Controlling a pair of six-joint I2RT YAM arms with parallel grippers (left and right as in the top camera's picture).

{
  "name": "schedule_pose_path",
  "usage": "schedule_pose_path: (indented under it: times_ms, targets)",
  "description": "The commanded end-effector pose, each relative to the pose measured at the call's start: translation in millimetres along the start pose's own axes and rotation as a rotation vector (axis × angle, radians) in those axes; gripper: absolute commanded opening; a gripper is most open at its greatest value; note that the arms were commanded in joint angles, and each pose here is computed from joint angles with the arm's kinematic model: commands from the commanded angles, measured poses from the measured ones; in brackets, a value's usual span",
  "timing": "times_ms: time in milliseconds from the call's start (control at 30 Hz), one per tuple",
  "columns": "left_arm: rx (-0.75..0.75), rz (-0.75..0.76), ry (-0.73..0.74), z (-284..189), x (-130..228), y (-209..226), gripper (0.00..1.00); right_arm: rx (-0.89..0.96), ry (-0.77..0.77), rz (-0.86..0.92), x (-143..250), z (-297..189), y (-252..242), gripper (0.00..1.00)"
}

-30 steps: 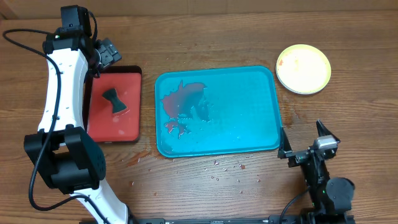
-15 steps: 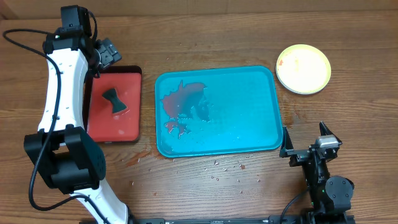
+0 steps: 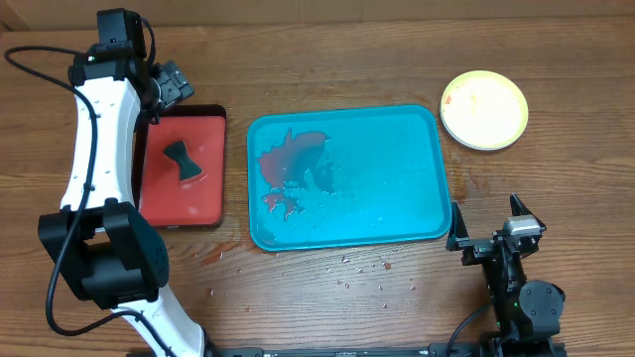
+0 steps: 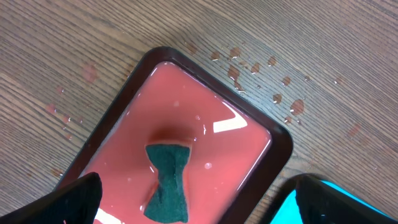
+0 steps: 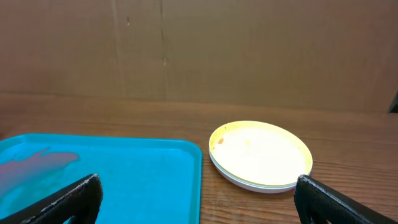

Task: Clean dirty plates on tray and stack at the side

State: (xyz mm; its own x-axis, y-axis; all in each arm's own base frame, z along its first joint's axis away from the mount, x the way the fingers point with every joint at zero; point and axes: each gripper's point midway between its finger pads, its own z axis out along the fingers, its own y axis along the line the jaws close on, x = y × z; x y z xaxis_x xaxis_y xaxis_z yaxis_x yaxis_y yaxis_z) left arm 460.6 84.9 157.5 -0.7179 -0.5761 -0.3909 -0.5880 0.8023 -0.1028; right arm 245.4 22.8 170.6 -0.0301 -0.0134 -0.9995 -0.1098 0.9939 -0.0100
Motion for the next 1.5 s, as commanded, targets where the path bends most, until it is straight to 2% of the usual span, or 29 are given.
schedule_pose_path:
  times_ms: [0,367,567,767,1000,1167,1467]
  targets:
    - [0.007,0.01,-0.018,-7,-4,-2,1.0,0.011,-0.008,0.006,1,0,-2,1.0]
    - [-0.02,0.049,-0.008,-6,-2,4,1.0,0.011,-0.008,0.006,1,0,-2,1.0]
    - [-0.01,0.064,0.075,-28,21,13,1.0,0.011,-0.008,0.006,1,0,-2,1.0]
    - [0.116,0.098,-0.07,-83,17,3,1.0,0.011,-0.008,0.006,1,0,-2,1.0]
    - [0.289,0.27,-0.205,-125,56,4,1.0,0.011,-0.008,0.006,1,0,-2,1.0]
    - [0.427,0.373,-0.349,-141,88,3,1.0,0.011,-0.008,0.006,1,0,-2,1.0]
    - [0.512,0.376,-0.699,-144,126,26,1.0,0.011,-0.008,0.006,1,0,-2,1.0]
